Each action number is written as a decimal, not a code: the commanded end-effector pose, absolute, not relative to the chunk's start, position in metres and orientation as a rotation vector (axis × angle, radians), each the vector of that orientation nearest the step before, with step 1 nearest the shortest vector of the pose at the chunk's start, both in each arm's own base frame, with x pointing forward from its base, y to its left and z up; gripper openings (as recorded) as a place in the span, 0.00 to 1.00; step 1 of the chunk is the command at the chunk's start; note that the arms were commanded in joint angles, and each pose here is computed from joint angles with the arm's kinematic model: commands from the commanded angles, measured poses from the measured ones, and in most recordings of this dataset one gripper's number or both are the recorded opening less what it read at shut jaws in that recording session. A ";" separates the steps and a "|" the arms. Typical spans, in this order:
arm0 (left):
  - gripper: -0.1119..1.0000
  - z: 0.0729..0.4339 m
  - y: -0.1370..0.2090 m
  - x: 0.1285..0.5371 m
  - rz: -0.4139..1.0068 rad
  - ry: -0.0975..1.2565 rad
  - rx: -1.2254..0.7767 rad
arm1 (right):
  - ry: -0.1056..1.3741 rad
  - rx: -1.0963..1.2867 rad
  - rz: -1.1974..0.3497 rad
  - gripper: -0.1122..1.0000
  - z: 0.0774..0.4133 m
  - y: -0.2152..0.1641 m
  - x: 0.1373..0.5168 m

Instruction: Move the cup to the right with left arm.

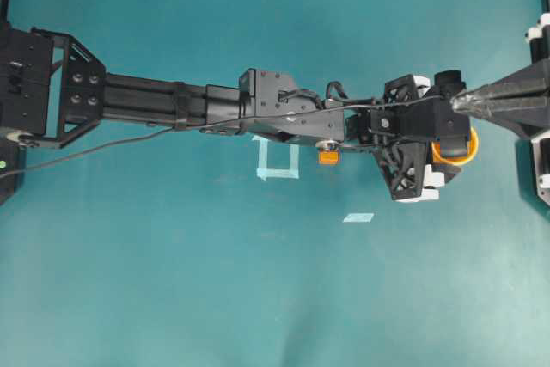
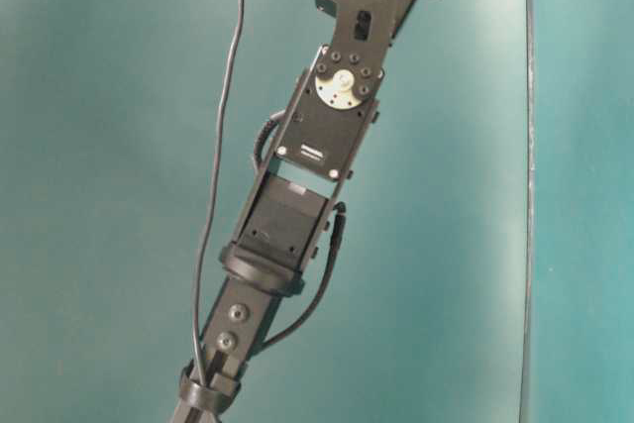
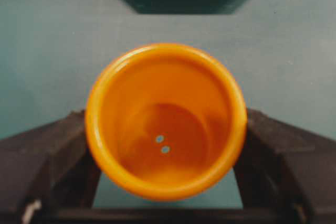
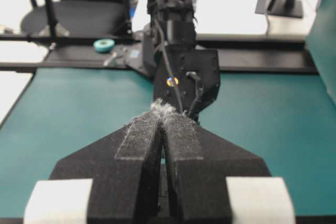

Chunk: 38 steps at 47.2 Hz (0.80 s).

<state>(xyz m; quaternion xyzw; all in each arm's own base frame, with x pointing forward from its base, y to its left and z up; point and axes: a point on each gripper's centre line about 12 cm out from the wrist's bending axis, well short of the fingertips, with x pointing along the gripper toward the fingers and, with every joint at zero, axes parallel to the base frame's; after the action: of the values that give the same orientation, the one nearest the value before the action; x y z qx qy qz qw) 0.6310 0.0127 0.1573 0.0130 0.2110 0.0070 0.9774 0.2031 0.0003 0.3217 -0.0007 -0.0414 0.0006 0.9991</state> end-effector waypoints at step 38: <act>0.72 0.182 0.013 0.634 0.015 0.373 0.028 | -0.112 -0.003 0.002 0.09 0.334 0.001 0.205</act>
<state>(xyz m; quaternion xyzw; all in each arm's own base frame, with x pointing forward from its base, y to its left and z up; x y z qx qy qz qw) 0.6311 0.0127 0.1575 0.0138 0.2102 0.0069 0.9775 0.2031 0.0003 0.3217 -0.0015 -0.0414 0.0006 0.9991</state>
